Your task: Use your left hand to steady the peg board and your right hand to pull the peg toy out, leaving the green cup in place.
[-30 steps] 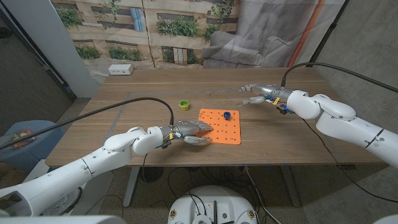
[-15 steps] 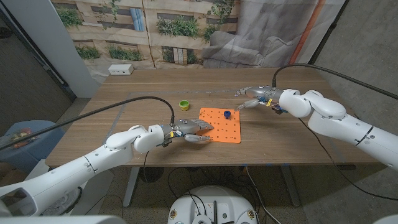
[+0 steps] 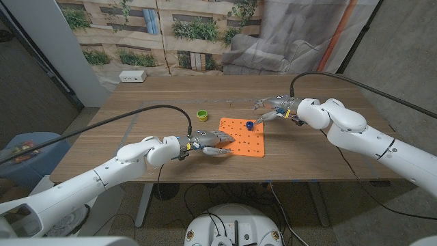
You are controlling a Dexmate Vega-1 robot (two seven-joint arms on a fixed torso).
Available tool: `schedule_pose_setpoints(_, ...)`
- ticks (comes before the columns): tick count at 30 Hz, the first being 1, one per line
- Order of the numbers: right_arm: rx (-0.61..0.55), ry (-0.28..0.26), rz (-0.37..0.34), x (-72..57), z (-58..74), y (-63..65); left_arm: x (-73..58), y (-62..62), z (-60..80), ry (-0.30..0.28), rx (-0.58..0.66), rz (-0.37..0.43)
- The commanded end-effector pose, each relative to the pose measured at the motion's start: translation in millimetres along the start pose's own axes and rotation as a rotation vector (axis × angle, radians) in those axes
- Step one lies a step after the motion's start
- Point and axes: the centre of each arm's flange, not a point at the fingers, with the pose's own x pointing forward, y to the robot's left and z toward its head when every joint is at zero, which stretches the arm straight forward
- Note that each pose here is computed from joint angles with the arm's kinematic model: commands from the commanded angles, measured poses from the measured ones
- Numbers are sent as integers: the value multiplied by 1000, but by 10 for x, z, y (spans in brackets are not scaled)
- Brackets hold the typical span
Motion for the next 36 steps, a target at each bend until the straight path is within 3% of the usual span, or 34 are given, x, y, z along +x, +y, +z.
schedule_pose_setpoints(1,-39,15,13,132,126,43,-26,-15,-24,-4,-3,-4)
schedule_pose_setpoints(21,-58,29,22,244,206,201,-44,-52,-6,-11,-12,-12)
schedule_pose_setpoints(36,-16,42,-27,314,194,281,-9,-63,4,-19,-17,-23)
